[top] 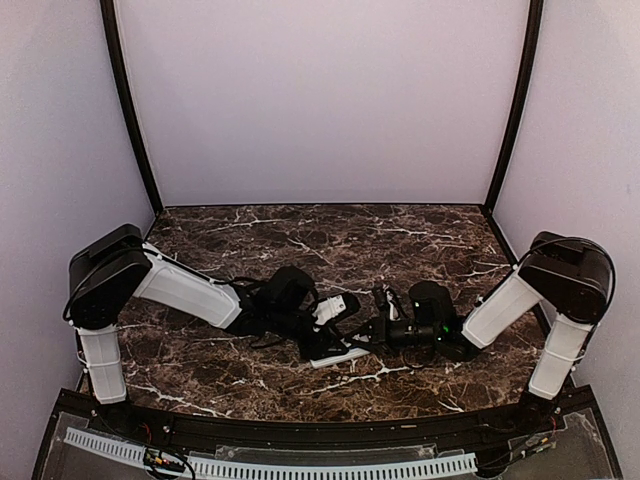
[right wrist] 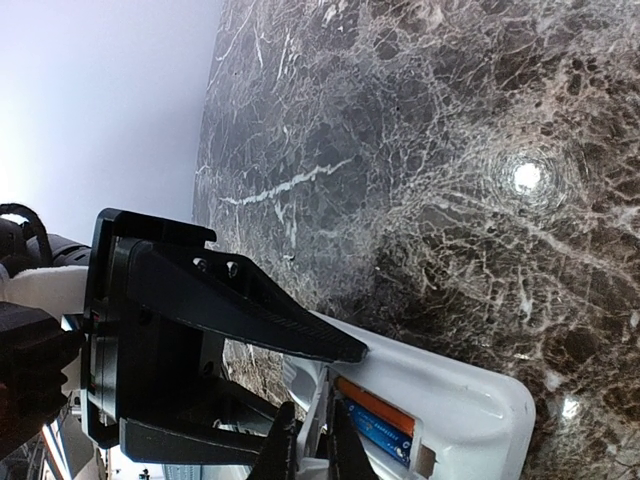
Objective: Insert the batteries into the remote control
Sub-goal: Pass from the right arm to the left
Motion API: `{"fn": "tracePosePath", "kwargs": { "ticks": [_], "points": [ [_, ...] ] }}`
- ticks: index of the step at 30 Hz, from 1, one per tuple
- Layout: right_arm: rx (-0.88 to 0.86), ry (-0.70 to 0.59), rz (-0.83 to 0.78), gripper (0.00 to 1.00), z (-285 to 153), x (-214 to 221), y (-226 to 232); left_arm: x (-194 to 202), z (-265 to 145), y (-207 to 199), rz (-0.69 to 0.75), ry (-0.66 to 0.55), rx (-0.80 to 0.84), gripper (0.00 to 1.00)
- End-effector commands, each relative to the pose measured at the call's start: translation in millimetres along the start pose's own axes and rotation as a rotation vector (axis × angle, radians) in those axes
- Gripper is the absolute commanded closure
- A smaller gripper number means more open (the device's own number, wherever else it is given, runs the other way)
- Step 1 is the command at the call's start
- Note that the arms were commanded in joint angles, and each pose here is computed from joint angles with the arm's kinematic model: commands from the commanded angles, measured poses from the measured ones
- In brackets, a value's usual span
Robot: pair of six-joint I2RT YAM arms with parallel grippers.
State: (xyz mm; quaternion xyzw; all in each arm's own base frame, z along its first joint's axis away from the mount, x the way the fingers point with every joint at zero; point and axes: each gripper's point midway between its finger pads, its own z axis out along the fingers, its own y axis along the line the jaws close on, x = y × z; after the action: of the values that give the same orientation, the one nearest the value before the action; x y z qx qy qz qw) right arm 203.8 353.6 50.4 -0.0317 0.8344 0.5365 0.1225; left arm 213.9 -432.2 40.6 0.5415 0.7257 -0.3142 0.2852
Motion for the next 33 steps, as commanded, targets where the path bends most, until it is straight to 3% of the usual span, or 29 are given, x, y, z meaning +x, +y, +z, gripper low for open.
{"fn": "tracePosePath", "kwargs": {
  "ticks": [1, 14, 21, 33],
  "points": [
    [0.016, 0.005, -0.004, 0.97, 1, 3, -1, 5, 2, -2, -0.011, 0.003, 0.003, 0.61],
    [0.02, 0.004, -0.009, 0.96, -1, 3, 0, 11, 2, -14, -0.005, 0.023, 0.065, 0.77],
    [0.022, 0.004, -0.012, 0.95, -4, 3, 2, 20, 0, -17, -0.022, 0.043, 0.073, 0.8],
    [0.061, 0.0, -0.073, 0.75, -17, -7, 18, 25, -6, -20, 0.003, 0.067, 0.075, 0.94]
  ]
}}
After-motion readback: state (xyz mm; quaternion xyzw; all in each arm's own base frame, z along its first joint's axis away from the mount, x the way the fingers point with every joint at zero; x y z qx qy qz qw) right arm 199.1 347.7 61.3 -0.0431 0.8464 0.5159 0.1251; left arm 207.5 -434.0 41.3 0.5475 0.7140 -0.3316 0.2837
